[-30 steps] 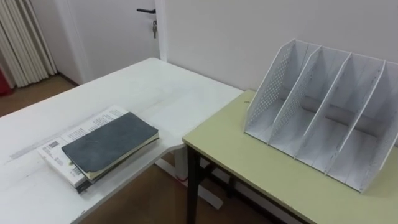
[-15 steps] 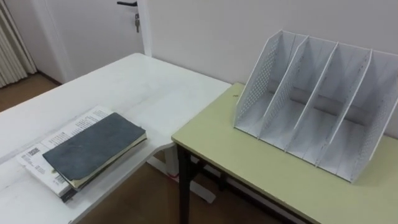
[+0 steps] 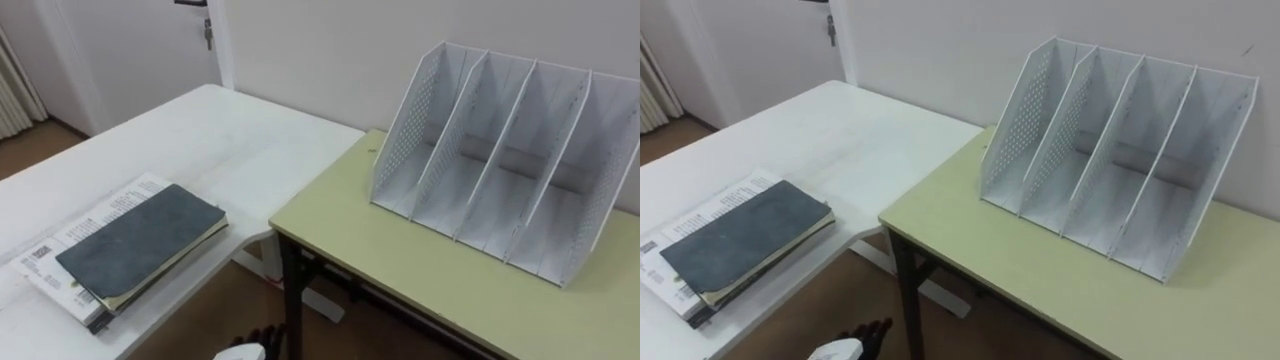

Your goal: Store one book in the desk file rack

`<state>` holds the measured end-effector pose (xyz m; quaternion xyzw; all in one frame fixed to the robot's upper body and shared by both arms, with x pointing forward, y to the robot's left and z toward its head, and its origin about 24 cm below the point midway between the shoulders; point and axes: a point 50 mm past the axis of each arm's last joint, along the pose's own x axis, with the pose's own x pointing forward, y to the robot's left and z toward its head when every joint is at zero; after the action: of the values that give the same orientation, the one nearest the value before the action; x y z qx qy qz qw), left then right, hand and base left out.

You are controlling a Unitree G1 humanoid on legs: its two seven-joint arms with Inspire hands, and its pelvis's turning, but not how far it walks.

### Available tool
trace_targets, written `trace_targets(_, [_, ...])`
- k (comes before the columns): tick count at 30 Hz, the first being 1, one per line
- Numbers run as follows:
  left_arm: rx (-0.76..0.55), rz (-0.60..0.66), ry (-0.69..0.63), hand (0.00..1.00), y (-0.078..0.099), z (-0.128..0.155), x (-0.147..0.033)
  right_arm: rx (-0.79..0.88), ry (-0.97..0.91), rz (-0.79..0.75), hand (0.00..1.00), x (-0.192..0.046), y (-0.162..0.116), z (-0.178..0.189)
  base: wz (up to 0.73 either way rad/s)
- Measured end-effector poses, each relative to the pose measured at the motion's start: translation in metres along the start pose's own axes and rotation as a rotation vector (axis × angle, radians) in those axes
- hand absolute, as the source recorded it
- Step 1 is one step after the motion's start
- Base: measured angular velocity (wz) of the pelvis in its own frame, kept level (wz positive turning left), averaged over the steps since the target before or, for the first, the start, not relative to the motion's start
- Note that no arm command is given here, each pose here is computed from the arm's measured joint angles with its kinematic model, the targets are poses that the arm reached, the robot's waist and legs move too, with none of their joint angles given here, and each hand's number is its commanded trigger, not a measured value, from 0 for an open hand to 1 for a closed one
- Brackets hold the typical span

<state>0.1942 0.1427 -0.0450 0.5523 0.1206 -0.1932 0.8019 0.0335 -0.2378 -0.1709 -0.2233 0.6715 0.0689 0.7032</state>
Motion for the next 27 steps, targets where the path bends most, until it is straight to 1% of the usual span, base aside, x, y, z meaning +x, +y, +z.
trace_targets(1, [0.001,0.022,-0.009,0.0,0.004,0.002,0.0,0.001,0.003,0.0,0.0,0.0,0.0,-0.001,0.0])
trace_targets(3, [0.007,0.11,-0.05,0.0,0.017,0.009,-0.001,-0.006,0.01,0.003,0.0,0.0,0.002,-0.003,0.0])
trace_targets(6, [0.005,0.189,-0.097,0.0,0.028,0.017,-0.002,-0.007,0.022,0.007,0.0,0.0,0.003,-0.006,0.0])
trace_targets(13, [0.011,0.26,-0.113,0.0,0.033,0.018,-0.003,0.002,0.033,0.006,0.0,0.0,0.004,-0.009,0.0])
trace_targets(16, [0.009,0.305,-0.121,0.0,0.038,0.019,-0.004,0.017,0.039,0.008,0.0,0.0,0.005,-0.012,0.0])
trace_targets(24, [0.019,0.52,-0.129,0.0,0.07,0.016,-0.003,0.016,0.054,-0.007,0.0,-0.001,0.007,-0.018,0.0])
trace_targets(27, [0.019,0.559,-0.125,0.0,0.073,0.014,-0.005,0.02,0.057,-0.008,0.0,-0.001,0.007,-0.019,0.0])
